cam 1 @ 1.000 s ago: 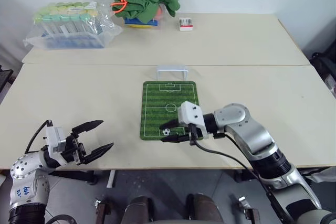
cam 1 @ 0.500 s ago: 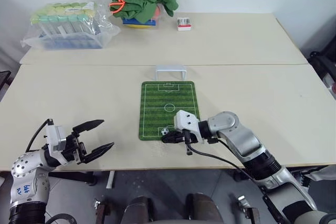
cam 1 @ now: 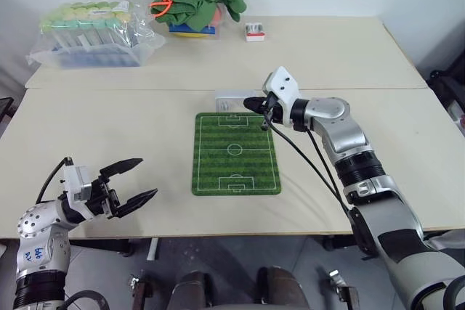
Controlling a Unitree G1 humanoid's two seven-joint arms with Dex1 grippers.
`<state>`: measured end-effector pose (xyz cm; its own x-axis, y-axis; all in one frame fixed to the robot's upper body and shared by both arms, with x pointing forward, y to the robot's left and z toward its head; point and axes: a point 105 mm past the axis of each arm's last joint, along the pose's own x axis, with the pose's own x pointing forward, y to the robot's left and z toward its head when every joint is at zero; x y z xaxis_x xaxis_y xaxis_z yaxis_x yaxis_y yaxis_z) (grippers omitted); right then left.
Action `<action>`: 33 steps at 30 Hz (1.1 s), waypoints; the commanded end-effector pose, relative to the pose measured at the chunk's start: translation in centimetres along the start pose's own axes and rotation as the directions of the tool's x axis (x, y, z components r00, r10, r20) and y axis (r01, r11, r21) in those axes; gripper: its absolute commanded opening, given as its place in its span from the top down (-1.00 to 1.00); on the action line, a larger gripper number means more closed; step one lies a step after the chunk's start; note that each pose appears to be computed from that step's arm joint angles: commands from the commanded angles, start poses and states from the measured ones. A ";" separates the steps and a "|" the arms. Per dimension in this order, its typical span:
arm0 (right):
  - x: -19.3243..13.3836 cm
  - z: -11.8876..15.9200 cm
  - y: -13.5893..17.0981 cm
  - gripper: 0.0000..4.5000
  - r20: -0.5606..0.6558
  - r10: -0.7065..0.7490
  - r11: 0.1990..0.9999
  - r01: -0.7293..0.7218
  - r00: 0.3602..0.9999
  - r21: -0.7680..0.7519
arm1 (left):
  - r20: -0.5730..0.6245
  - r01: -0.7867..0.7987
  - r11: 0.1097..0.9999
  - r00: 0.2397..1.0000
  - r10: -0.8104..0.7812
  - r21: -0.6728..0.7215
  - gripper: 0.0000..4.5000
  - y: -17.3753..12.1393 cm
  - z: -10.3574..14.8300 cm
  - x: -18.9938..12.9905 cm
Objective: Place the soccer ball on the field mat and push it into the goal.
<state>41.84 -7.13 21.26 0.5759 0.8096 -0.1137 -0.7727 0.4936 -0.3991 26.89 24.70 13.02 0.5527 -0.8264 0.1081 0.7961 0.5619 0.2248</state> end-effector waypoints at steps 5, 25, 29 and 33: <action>-4.6 0.8 -0.8 0.98 0.042 0.091 0.996 -0.090 0.995 -0.020 | 0.090 -0.141 0.990 0.986 0.139 0.025 -1.00 2.6 1.8 -0.1; -18.4 -7.5 -1.3 -0.99 -0.089 0.173 0.980 -0.162 0.981 0.118 | -0.144 -0.404 0.909 0.910 0.388 -0.106 -1.00 3.9 3.1 -7.9; -18.8 -8.4 -1.6 -0.99 -0.103 0.120 0.982 -0.103 0.987 0.156 | -0.158 -0.421 0.905 0.899 0.408 -0.059 -1.00 3.9 3.7 -8.6; -19.4 -9.0 -1.1 -0.99 -0.114 0.105 0.979 -0.082 0.988 0.188 | -0.161 -0.472 0.879 0.875 0.457 -0.071 -1.00 4.6 3.8 -9.2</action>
<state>34.24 -25.49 14.73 0.4928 0.8253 -0.2757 -0.8697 0.4573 -0.1857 24.70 33.95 15.20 0.8718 -0.4895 0.0198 0.4888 0.8718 0.0317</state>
